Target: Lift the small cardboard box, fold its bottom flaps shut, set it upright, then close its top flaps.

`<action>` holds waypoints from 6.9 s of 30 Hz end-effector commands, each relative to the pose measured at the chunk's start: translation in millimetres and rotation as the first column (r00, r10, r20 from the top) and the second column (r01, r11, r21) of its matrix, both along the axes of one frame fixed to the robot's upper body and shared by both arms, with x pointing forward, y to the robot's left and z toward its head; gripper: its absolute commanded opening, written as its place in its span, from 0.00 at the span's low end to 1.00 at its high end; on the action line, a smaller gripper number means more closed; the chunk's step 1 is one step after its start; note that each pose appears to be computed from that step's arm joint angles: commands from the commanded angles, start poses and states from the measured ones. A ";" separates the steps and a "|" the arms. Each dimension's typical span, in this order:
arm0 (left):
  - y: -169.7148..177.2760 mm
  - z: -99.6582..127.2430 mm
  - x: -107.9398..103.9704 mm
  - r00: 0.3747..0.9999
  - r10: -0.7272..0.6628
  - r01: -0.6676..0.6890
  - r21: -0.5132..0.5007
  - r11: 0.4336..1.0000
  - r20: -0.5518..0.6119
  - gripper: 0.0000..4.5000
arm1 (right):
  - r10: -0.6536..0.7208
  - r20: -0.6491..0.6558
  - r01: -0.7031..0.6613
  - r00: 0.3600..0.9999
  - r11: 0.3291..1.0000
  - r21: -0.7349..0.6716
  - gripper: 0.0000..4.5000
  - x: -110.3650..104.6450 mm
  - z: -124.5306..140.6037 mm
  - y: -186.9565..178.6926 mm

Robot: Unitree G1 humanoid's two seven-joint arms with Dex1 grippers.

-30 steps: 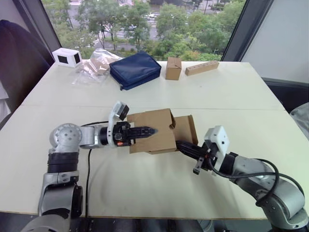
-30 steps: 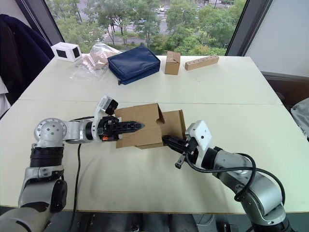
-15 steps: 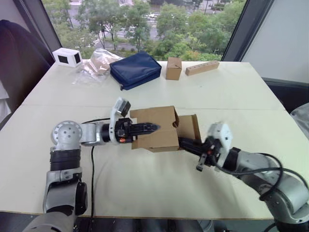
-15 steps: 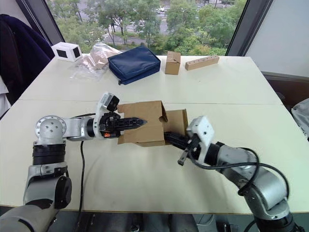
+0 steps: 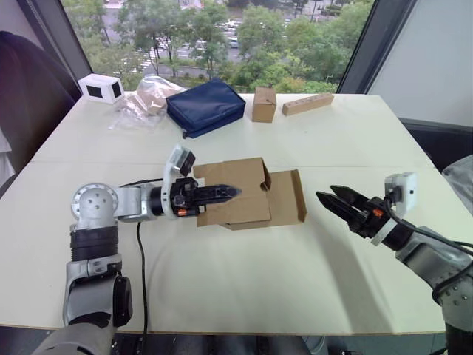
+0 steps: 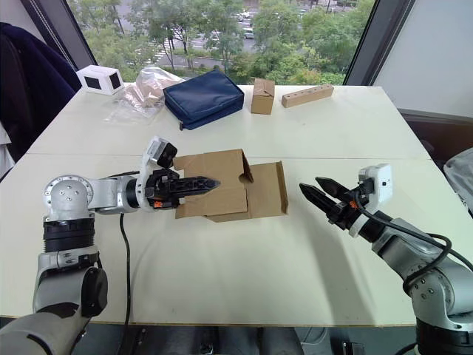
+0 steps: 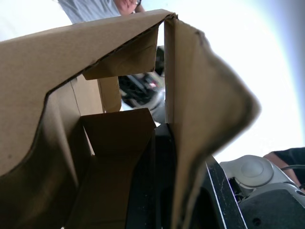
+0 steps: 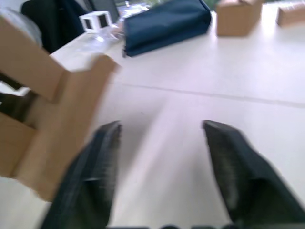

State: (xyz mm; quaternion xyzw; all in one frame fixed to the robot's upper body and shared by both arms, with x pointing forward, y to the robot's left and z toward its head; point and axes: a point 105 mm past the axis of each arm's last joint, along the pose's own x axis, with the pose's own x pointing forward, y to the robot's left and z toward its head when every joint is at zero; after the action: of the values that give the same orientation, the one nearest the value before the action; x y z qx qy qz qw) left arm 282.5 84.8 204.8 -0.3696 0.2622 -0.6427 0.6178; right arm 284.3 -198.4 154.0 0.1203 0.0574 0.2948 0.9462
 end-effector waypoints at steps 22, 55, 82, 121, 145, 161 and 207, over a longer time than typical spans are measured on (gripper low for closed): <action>2.0 5.9 -5.8 0.999 0.005 -0.004 -0.024 1.000 0.053 0.00 | 0.414 0.044 -0.368 0.909 0.750 0.549 0.82 -34.2 50.2 91.6; 0.7 4.0 -8.3 0.998 0.009 -0.008 -0.029 1.000 0.057 0.00 | 0.363 0.004 -0.315 0.932 0.802 0.508 0.27 -33.1 44.8 92.8; -6.6 3.7 -8.7 0.998 -0.008 0.010 -0.024 1.000 0.062 0.00 | 0.358 0.017 -0.322 0.934 0.818 0.478 0.27 -33.9 53.0 103.3; -7.8 -0.9 -12.3 0.997 0.011 -0.008 -0.043 0.999 0.075 0.00 | 0.447 0.002 -0.356 0.895 0.710 0.608 0.00 -35.8 53.9 99.8; -4.1 2.6 -10.1 0.996 0.021 -0.018 -0.042 0.999 0.088 0.00 | 0.339 0.000 -0.283 0.941 0.788 0.547 0.00 -35.0 56.4 78.5; -15.6 27.8 34.0 0.917 -0.068 -0.121 0.435 0.892 0.394 0.00 | 0.207 -0.042 -0.183 0.978 0.931 0.316 0.00 -35.2 35.2 52.8; -15.3 77.4 63.7 0.635 -0.342 -0.088 0.505 0.859 0.692 0.17 | 0.102 0.122 -0.087 0.987 0.989 -0.118 0.00 -4.6 33.2 45.6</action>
State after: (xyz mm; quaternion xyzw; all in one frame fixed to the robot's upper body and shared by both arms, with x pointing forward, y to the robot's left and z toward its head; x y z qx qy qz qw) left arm 345.5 60.3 263.4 0.1513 0.2048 -0.6930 0.6745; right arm 278.5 -153.2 179.7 0.0706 0.0333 0.3391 0.9375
